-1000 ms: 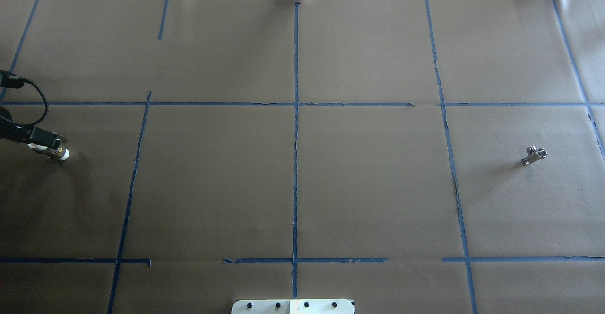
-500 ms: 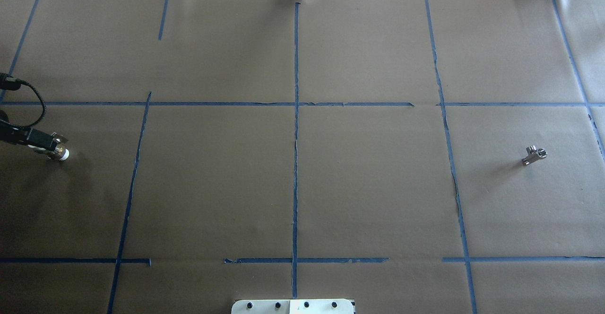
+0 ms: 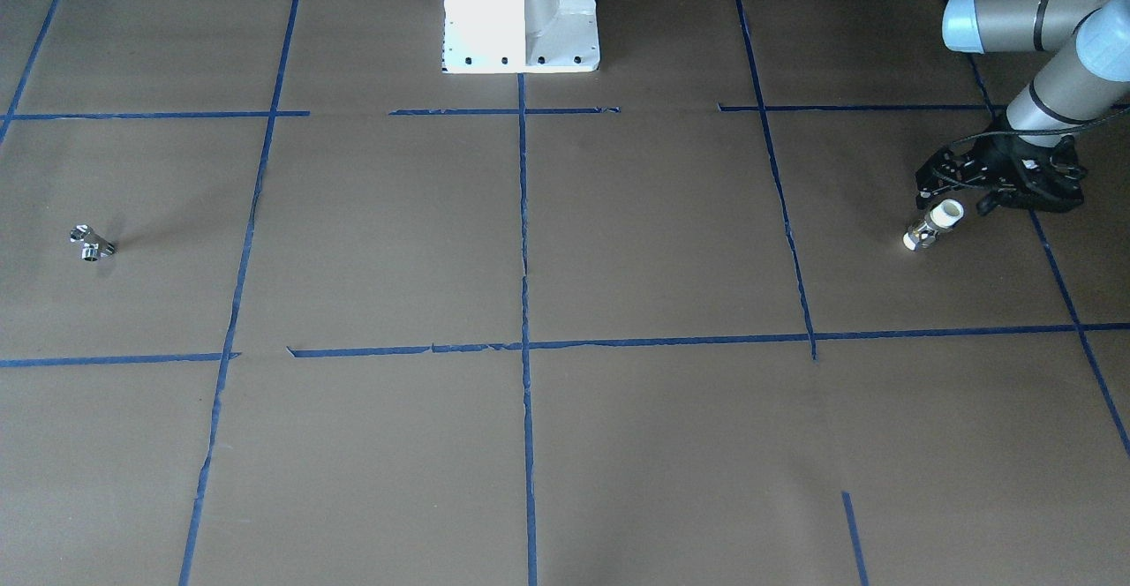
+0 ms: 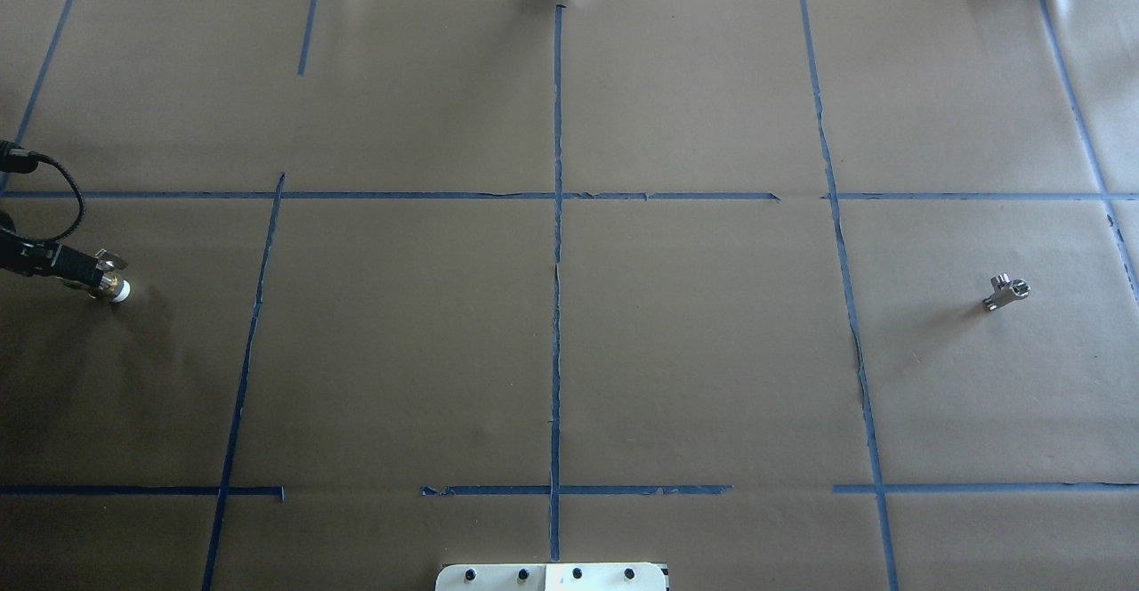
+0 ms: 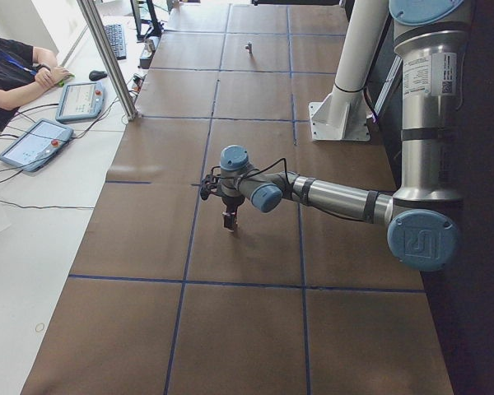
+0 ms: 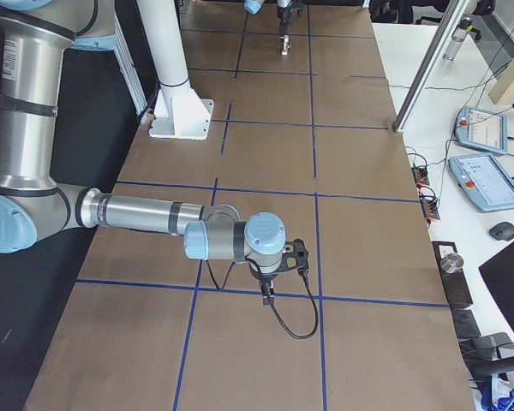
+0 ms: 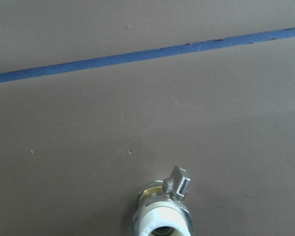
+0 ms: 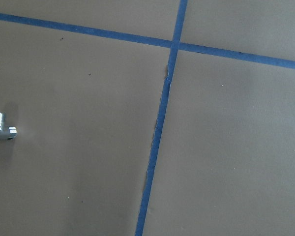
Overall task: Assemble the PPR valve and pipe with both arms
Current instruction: 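Close the left gripper on the PPR valve body and lift it, then carry the valve with the left gripper to the table center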
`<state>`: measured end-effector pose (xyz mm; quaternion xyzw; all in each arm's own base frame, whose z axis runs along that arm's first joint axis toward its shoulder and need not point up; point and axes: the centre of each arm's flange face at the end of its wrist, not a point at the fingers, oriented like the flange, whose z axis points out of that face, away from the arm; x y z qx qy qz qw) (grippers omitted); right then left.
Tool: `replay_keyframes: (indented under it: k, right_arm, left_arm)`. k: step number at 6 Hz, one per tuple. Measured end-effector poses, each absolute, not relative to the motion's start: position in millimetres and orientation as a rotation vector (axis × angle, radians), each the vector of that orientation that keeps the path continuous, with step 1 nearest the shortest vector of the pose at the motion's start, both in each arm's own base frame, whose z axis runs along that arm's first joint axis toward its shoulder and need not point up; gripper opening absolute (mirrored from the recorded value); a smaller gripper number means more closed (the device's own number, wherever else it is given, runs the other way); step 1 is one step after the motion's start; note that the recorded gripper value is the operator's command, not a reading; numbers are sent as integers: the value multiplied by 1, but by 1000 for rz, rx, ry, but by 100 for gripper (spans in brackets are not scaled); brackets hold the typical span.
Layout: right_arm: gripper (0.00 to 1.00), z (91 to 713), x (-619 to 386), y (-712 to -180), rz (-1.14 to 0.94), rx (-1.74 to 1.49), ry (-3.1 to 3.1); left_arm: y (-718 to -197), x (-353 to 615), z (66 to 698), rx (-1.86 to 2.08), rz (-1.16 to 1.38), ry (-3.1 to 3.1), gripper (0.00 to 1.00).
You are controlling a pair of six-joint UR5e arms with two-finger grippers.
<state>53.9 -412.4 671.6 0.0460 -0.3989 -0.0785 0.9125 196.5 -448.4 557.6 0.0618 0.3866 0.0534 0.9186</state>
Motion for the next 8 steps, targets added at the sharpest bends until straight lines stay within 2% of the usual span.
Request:
replay_keyframes:
  k: [4, 5, 6, 7, 8]
  right_arm:
    - [100, 671, 53, -413, -164, 94, -822]
    - [100, 671, 53, -413, -164, 94, -822]
    - [100, 671, 53, -413, -165, 94, -822]
    - [100, 672, 53, -413, -164, 94, -822]
    - [100, 672, 53, -413, -164, 94, -822]
  left_arm:
    - [-450, 195, 551, 137, 104, 800, 45]
    - [-450, 194, 549, 141, 104, 802, 32]
    - [-450, 193, 547, 145, 103, 804, 10]
    - [-450, 192, 546, 147, 102, 804, 1]
    - [-450, 191, 544, 150, 101, 806, 0]
